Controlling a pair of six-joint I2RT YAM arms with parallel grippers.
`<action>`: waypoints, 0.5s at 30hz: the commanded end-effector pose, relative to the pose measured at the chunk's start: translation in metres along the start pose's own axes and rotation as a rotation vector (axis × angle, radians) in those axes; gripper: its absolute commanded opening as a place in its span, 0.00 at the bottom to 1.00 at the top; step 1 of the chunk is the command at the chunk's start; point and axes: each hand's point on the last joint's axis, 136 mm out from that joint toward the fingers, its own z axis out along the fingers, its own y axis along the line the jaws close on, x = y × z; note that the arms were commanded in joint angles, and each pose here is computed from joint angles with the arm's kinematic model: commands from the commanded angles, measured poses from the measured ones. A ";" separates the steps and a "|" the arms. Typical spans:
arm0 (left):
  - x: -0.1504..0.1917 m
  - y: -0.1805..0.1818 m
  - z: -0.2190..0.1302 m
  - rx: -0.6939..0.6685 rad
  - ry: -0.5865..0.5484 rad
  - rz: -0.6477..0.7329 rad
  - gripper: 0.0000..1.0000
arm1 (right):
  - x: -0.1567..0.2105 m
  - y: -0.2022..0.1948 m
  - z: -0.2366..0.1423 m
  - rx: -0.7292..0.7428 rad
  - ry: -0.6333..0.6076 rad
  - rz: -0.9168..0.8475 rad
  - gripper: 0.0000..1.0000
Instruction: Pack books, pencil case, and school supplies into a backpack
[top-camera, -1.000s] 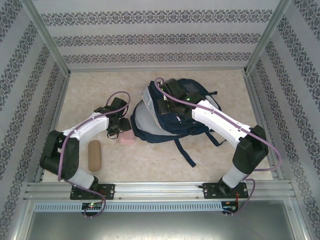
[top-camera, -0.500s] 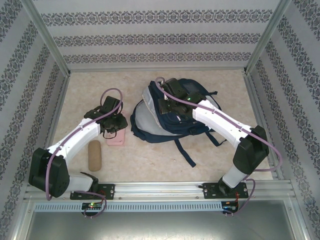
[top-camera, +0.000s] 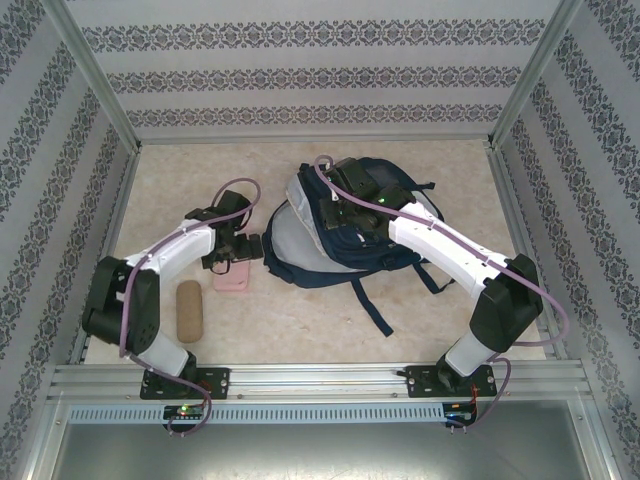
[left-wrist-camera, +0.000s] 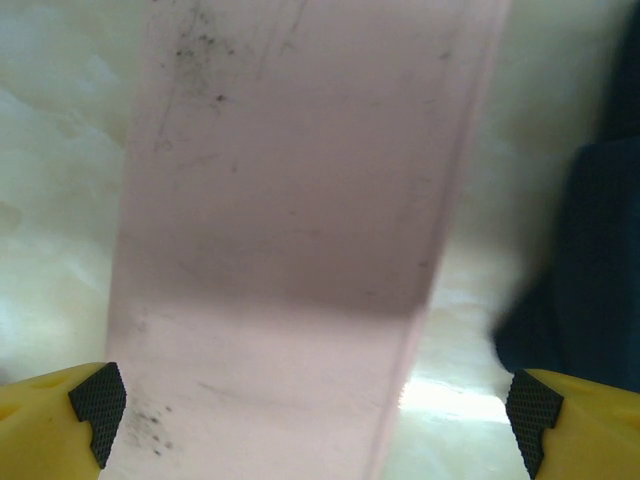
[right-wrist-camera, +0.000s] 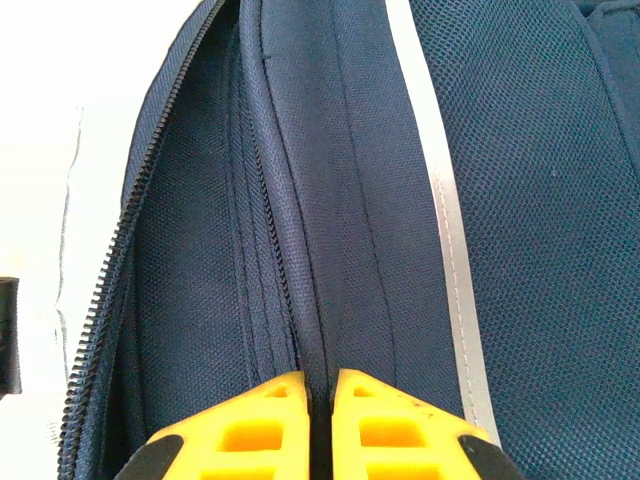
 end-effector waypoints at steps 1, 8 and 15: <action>-0.002 0.014 0.004 -0.084 0.030 0.095 1.00 | -0.006 -0.009 -0.014 0.015 -0.036 0.039 0.09; 0.003 0.022 0.027 -0.164 0.110 0.120 1.00 | -0.007 -0.009 -0.012 0.013 -0.034 0.041 0.10; 0.009 0.029 0.039 -0.212 0.148 0.123 1.00 | -0.009 -0.008 -0.010 0.006 -0.033 0.040 0.10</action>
